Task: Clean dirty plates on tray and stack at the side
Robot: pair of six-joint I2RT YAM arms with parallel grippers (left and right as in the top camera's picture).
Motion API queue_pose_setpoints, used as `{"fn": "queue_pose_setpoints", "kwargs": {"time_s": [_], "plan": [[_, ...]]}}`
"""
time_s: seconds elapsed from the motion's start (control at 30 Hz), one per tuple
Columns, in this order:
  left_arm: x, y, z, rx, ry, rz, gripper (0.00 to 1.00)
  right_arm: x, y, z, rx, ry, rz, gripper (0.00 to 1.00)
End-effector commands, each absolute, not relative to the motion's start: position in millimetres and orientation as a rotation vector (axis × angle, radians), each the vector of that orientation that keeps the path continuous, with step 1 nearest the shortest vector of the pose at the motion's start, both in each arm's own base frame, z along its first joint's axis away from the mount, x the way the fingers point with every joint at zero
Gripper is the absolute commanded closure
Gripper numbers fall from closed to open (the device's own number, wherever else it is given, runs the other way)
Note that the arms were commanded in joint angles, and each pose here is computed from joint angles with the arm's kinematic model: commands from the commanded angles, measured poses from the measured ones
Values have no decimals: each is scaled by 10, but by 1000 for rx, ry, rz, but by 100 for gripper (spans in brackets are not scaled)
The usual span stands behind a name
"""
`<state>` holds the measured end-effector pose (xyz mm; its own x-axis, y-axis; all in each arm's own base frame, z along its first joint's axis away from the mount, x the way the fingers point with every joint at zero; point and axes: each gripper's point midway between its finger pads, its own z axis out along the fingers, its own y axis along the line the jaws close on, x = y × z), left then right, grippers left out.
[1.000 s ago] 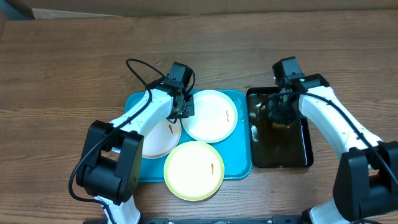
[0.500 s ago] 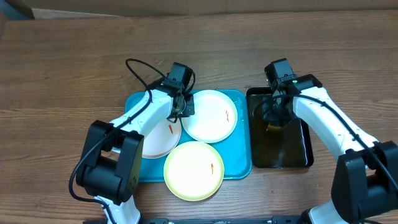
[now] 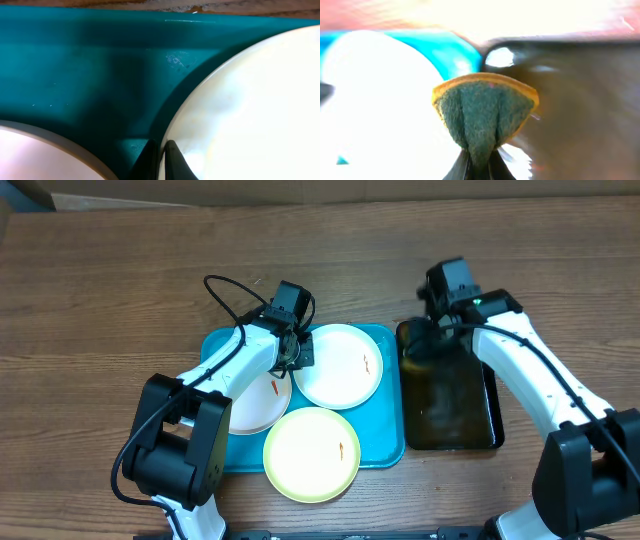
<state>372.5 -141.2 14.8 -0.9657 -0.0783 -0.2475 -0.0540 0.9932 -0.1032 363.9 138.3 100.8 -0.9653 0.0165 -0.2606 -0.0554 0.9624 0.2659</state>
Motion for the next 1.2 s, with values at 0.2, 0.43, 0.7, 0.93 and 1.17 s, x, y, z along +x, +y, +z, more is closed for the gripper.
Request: {"fn": "queue_pose_setpoints", "kwargs": {"time_s": [0.2,0.43,0.7,0.93,1.17], "plan": [[3731,-1349,108,-122,2881,-106,93,3673,2023,1232,-157,2742,486,96],[3731,-1350,108,-122,2881,-106,91,3639,2134,955,-241,2737,189,96],[3730,-1348,108,-123,2882,-106,91,3660,2258,498,-181,2793,127,96],[3727,-1347,107,-123,2883,-105,91,3637,2196,153,-113,2859,57,96],[3727,-1347,107,-123,2883,-105,91,3478,2231,-236,44,2980,86,96]]}}
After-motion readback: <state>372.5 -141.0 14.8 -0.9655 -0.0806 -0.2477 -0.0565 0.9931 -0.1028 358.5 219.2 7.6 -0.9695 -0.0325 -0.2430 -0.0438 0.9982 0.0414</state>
